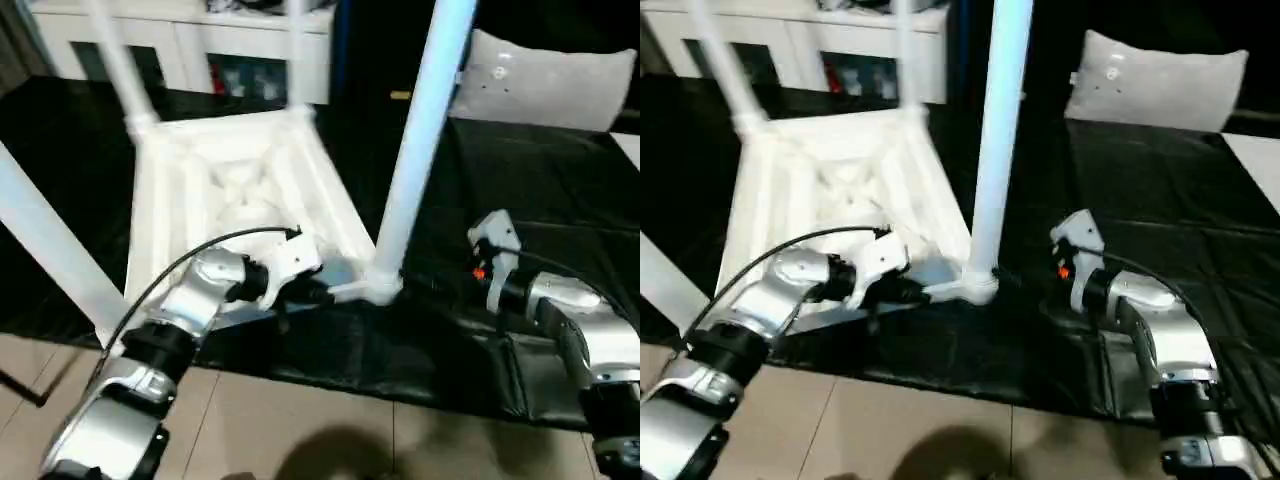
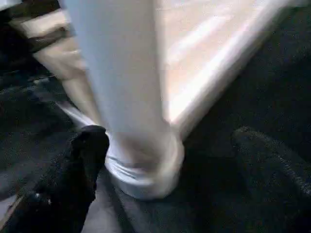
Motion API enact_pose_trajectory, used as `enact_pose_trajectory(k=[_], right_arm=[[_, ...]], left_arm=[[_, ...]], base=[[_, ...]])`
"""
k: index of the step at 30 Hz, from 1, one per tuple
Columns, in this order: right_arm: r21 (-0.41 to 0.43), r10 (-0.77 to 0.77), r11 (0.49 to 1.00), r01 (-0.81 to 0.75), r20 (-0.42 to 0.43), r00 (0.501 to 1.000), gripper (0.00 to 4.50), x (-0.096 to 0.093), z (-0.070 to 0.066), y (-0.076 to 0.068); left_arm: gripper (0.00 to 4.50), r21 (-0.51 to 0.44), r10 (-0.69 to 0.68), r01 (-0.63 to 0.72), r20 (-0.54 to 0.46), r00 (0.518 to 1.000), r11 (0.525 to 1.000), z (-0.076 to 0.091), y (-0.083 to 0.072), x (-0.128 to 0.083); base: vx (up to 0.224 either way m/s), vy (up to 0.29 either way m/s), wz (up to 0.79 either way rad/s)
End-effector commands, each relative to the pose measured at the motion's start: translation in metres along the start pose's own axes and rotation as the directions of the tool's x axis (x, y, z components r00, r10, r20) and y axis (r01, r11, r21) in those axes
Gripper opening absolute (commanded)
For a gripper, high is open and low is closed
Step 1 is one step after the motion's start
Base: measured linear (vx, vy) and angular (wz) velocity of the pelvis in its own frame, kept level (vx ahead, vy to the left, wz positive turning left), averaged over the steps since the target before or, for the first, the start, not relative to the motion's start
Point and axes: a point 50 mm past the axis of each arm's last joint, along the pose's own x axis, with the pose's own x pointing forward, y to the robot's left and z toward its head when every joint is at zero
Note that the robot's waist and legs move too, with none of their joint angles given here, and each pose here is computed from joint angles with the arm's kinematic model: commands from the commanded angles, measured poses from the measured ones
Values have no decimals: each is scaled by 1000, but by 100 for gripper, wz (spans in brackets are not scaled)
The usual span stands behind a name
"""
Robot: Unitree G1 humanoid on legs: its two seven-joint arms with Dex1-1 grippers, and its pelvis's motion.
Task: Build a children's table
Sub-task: Rotate leg to tighten
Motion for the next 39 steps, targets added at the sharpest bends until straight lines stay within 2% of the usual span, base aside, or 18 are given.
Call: enact_pose_trajectory(k=[1,4,6,8,17,19,21,29,31,34,37,39], right_arm=[[-40,161,986,-161,-13,987,416,-2,5,8],[-44,206,977,-207,-25,978,408,-1,4,10],[-38,302,952,-304,-59,951,371,0,0,16],[-37,318,946,-321,-65,946,366,0,-1,17],[-3,409,912,-410,-54,911,286,5,-1,24],[-2,413,910,-414,-55,909,281,5,-1,24],[5,428,904,-428,-55,902,244,5,-2,25],[57,427,903,-426,-5,904,212,6,-3,32],[84,390,916,-391,30,920,210,11,-5,38],[80,295,952,-297,39,955,210,21,-8,40],[99,64,993,-68,47,997,207,43,-9,35],[136,-85,988,76,57,995,204,56,-7,32]], left_arm=[[0,98,-179,180,-22,984,979,5,-14,6],[0,107,-214,217,-30,976,970,4,-16,4],[0,127,-278,286,-72,958,950,1,-20,0],[0,132,-287,296,-80,955,946,0,-20,-1],[0,150,-299,306,-68,952,940,4,-19,-3],[0,152,-298,305,-67,952,940,4,-18,-3],[0,149,-296,303,-65,953,941,3,-18,-3],[0,130,-264,268,-47,963,955,1,-16,-4],[0,95,-195,196,-17,981,976,3,-13,-1],[0,49,-110,108,23,994,993,8,-8,4],[0,-20,19,-18,67,998,1000,17,-3,14],[0,-77,112,-106,86,990,991,25,1,23]], base=[[0,0,0],[0,0,0],[0,0,0],[0,0,0],[0,0,0],[0,0,0],[0,0,0],[0,0,0],[0,0,0],[0,0,0],[0,0,0],[0,0,0]])
